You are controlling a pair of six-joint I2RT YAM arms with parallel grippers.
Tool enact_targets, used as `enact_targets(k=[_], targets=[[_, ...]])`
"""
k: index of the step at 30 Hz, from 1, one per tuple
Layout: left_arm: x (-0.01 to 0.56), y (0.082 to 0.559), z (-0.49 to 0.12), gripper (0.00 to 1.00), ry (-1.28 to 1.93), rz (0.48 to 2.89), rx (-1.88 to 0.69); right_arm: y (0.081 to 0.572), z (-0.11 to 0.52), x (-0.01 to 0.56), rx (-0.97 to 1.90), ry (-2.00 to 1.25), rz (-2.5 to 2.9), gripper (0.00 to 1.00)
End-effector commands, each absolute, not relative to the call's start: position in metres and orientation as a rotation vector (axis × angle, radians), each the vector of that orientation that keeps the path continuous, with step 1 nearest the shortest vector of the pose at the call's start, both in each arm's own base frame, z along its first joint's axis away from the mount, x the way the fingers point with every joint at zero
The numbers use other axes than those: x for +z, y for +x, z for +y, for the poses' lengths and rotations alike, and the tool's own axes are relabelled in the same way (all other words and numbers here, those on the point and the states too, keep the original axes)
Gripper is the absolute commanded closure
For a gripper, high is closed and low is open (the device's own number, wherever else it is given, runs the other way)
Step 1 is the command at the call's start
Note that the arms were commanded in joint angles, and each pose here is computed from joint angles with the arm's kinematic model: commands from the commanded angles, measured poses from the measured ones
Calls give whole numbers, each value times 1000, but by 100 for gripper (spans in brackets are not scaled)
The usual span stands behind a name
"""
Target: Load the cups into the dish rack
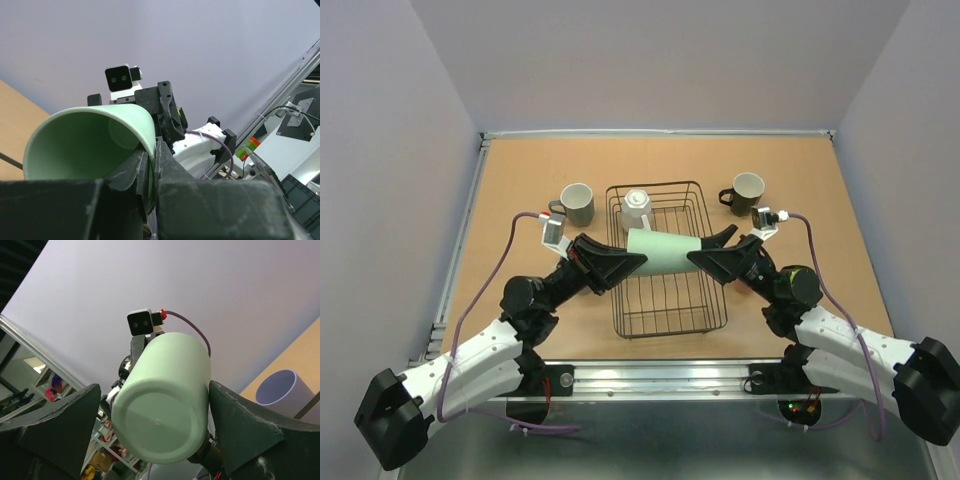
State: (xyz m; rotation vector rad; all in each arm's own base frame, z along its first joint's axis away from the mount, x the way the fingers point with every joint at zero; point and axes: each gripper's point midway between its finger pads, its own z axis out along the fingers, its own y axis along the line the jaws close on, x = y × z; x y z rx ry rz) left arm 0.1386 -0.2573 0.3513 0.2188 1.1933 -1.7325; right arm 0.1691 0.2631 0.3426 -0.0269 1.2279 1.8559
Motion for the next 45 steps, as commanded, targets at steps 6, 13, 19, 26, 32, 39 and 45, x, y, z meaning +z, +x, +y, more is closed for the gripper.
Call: enact_targets(k=[6,13,19,26,32,39,45], targets=[[365,137,-263,100,172,1096,-1711,158,254,355,1869,-62,1128,37],[362,135,-273,100,175,1107,-1708,167,254,344,1831,-13,1175,89],[341,142,-283,65,251,1262,-1584,191,242,345,1610,69,1268,100],[337,169,-254,16,207,1422,-1256,212,199,362,1240,162,1345,100],[314,202,-189,16,9,1644,-818,242,170,343,827,188,1570,100],[300,217,-124,13,-87,1731,-402,278,182,327,551,84,1796,100],[286,219,-118,12,-84,1755,-337,321,210,289,350,-16,1986,100]])
